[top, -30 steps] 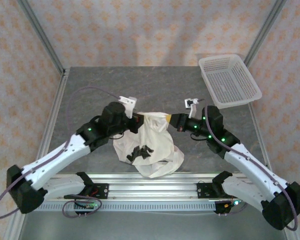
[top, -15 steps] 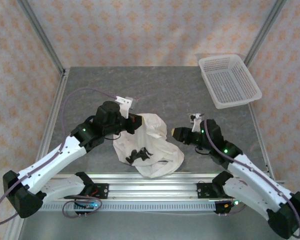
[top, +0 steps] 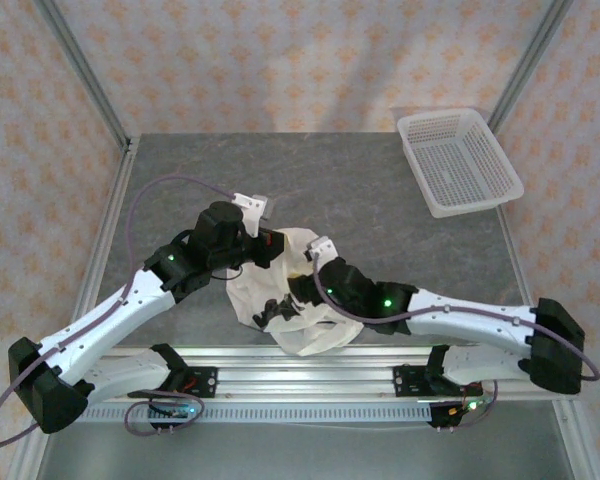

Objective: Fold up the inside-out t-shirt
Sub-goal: Turn the T-shirt inside out at the center of the table.

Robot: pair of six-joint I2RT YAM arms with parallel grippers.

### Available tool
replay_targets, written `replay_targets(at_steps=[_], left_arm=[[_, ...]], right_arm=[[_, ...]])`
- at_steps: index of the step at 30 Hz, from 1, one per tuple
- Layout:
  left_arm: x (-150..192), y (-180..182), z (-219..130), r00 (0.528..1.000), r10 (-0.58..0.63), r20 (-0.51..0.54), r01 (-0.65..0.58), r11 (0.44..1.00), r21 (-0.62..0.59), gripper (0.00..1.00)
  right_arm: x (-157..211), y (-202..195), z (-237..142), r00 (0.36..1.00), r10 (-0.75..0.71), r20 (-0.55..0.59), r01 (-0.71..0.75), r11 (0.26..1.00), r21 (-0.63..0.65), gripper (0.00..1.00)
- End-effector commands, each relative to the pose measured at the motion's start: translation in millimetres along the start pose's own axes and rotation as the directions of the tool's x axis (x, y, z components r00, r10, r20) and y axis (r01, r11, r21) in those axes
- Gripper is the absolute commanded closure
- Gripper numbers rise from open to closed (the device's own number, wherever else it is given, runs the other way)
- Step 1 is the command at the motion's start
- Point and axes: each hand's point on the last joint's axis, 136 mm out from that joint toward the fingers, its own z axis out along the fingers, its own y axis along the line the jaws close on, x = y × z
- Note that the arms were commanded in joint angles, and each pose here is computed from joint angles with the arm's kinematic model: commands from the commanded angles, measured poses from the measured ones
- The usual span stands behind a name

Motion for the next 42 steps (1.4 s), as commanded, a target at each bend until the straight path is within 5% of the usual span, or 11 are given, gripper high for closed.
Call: replay_targets(at_steps=[1, 3, 7, 10, 14, 20, 26, 31, 34, 39, 42], left_arm=[[-9.4, 3.6, -8.3, 1.0, -0.009, 0.022, 0.01, 0.999, -0.039, 1.0], [-7.5, 13.8, -9.1, 1.0, -0.01, 0.015, 0.012, 0.996, -0.091, 1.0], [-1.9, 41.0, -4.9, 0.999, -0.011, -0.035, 0.004, 0.978, -0.21, 1.0], [5.2, 81.2, 3.3, 0.997, 0.024, -0.076, -0.051, 0.927, -0.371, 1.0], [14.6, 112.1, 19.8, 0.995, -0.02, -0.093, -0.02, 0.91, -0.414, 0.93], [-6.3, 73.0, -7.8, 0.999, -0.017, 0.03, 0.024, 0.967, -0.252, 0.54], [8.2, 29.2, -33.8, 0.999, 0.027, 0.034, -0.025, 0.997, -0.073, 0.52], [27.6, 14.4, -18.9, 0.998, -0.016, -0.062, 0.014, 0.999, -0.041, 0.75], [38.9, -12.8, 2.1, 0.986, -0.071, -0.152, 0.084, 0.993, 0.08, 0.75], [64.2, -8.7, 25.2, 0.942, -0.126, -0.311, 0.132, 0.991, 0.0, 0.42], [84.1, 16.3, 34.3, 0.92, -0.139, -0.367, 0.103, 0.988, -0.117, 0.45]], right_arm=[[-25.6, -26.5, -5.3, 0.994, -0.087, 0.065, 0.073, 0.98, 0.187, 0.72], [-18.9, -17.7, -5.9, 0.996, -0.075, 0.052, 0.069, 0.991, 0.116, 0.98], [-19.9, 14.5, -30.3, 0.999, 0.024, 0.034, -0.017, 0.984, -0.176, 1.0], [-33.1, 38.6, -56.3, 0.987, 0.159, 0.016, -0.135, 0.887, -0.441, 1.0], [-54.0, 26.7, -72.0, 0.942, 0.335, 0.036, -0.26, 0.79, -0.555, 1.0], [-58.2, 5.0, -67.6, 0.904, 0.424, 0.046, -0.333, 0.77, -0.544, 1.0], [-56.6, -0.8, -58.2, 0.898, 0.439, 0.043, -0.356, 0.78, -0.515, 1.0], [-58.4, -2.4, -53.3, 0.896, 0.443, 0.04, -0.366, 0.785, -0.5, 1.0], [-57.5, -1.7, -50.3, 0.897, 0.44, 0.028, -0.37, 0.786, -0.495, 1.0], [-56.4, -0.8, -49.0, 0.895, 0.445, 0.015, -0.38, 0.782, -0.494, 1.0], [-58.6, -2.6, -50.0, 0.893, 0.45, 0.026, -0.381, 0.784, -0.489, 1.0]])
